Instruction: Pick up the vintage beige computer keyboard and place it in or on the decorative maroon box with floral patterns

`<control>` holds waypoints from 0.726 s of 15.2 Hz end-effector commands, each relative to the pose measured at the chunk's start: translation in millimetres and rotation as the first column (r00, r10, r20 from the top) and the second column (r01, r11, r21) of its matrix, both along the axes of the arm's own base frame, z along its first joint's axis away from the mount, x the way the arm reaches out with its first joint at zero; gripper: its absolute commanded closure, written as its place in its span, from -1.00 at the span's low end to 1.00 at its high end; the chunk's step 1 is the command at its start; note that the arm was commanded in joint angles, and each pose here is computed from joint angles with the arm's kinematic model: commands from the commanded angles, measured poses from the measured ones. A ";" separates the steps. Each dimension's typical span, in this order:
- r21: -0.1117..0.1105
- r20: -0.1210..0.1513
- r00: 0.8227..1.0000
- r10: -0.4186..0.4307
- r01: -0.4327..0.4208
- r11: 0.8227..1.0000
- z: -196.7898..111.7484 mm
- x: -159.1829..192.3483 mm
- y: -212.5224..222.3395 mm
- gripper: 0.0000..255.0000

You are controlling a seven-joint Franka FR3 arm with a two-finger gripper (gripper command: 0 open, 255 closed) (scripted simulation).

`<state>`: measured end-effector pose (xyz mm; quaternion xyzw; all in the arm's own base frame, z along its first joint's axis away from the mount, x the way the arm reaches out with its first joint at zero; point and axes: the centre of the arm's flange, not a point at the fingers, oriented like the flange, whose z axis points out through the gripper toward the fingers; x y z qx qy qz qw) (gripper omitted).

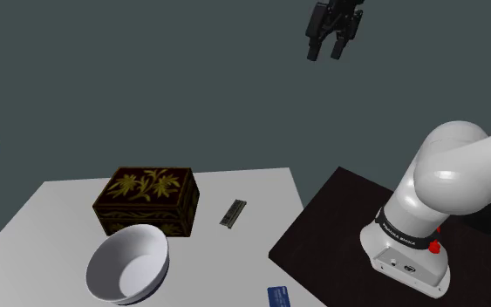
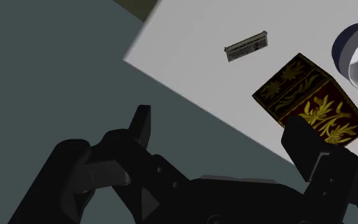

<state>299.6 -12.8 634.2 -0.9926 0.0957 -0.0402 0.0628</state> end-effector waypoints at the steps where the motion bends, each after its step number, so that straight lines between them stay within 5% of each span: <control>1: 0.000 0.000 1.000 0.000 0.000 1.000 0.0 0.0 0.0 -1.00; 11: -0.061 -0.011 0.967 -0.256 0.255 0.965 -108.7 13.5 84.8 -1.00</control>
